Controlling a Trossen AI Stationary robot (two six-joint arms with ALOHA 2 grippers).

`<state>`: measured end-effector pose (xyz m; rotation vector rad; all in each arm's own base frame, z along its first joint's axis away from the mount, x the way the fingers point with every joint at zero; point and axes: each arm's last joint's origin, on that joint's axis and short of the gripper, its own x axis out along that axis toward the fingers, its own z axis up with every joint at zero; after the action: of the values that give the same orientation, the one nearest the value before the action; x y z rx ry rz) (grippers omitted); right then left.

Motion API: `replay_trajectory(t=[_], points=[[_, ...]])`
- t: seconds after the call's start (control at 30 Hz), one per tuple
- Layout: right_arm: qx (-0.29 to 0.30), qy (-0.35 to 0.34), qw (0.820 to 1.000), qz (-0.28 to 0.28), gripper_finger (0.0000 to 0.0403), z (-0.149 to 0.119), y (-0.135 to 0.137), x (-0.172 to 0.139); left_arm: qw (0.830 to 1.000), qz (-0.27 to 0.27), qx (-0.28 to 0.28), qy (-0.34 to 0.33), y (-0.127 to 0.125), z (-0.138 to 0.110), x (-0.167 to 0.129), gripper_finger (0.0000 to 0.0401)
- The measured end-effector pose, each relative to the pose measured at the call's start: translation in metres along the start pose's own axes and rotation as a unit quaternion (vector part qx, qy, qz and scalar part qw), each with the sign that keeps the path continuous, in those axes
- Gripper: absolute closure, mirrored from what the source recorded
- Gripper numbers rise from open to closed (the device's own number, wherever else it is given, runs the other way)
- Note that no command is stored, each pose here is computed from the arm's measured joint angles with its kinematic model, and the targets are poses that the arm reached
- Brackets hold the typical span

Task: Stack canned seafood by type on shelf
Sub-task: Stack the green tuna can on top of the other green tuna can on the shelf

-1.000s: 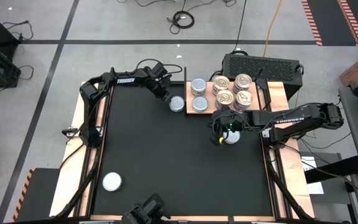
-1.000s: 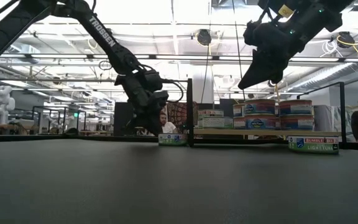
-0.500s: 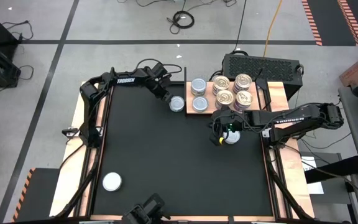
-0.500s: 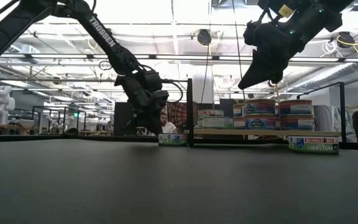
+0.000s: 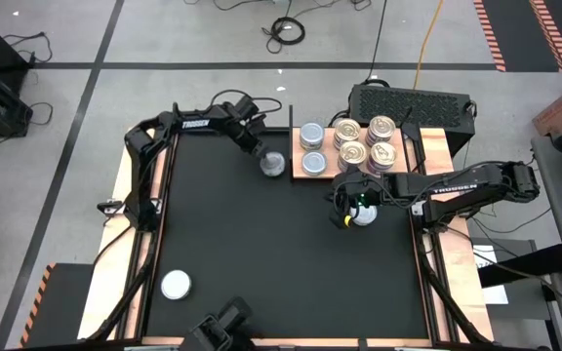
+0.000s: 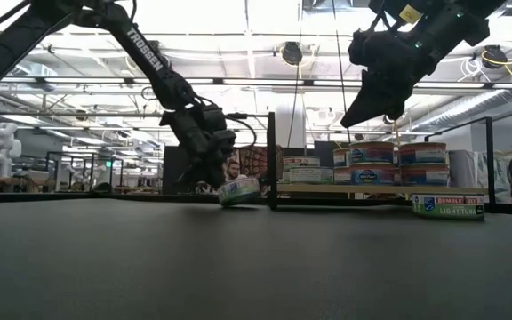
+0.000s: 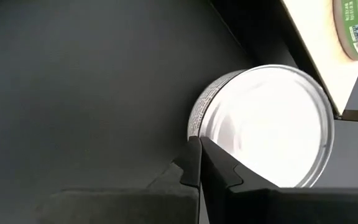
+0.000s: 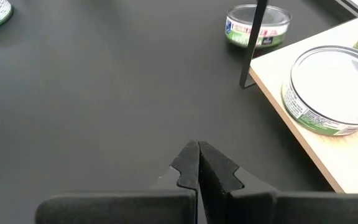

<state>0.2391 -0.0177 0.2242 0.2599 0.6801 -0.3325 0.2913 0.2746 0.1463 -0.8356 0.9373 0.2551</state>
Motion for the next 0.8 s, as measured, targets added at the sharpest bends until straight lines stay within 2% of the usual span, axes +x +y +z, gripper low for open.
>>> replay_trajectory(t=[0.17, 0.47, 0.8], points=[[0.0, 0.0, 1.0, 0.0, 0.0403, 0.0, 0.0, 0.0, 1.0, -0.01, -0.016, -0.002, 0.009, 0.0, -0.008, 0.04], [0.0, 0.0, 1.0, 0.0, 0.0403, 0.0, 0.0, 0.0, 1.0, -0.008, -0.003, -0.023, 0.009, 0.003, -0.025, 0.04], [0.0, 0.0, 1.0, 0.0, 0.0403, 0.0, 0.0, 0.0, 0.998, 0.001, -0.034, -0.047, 0.036, 0.004, -0.047, 0.0401]])
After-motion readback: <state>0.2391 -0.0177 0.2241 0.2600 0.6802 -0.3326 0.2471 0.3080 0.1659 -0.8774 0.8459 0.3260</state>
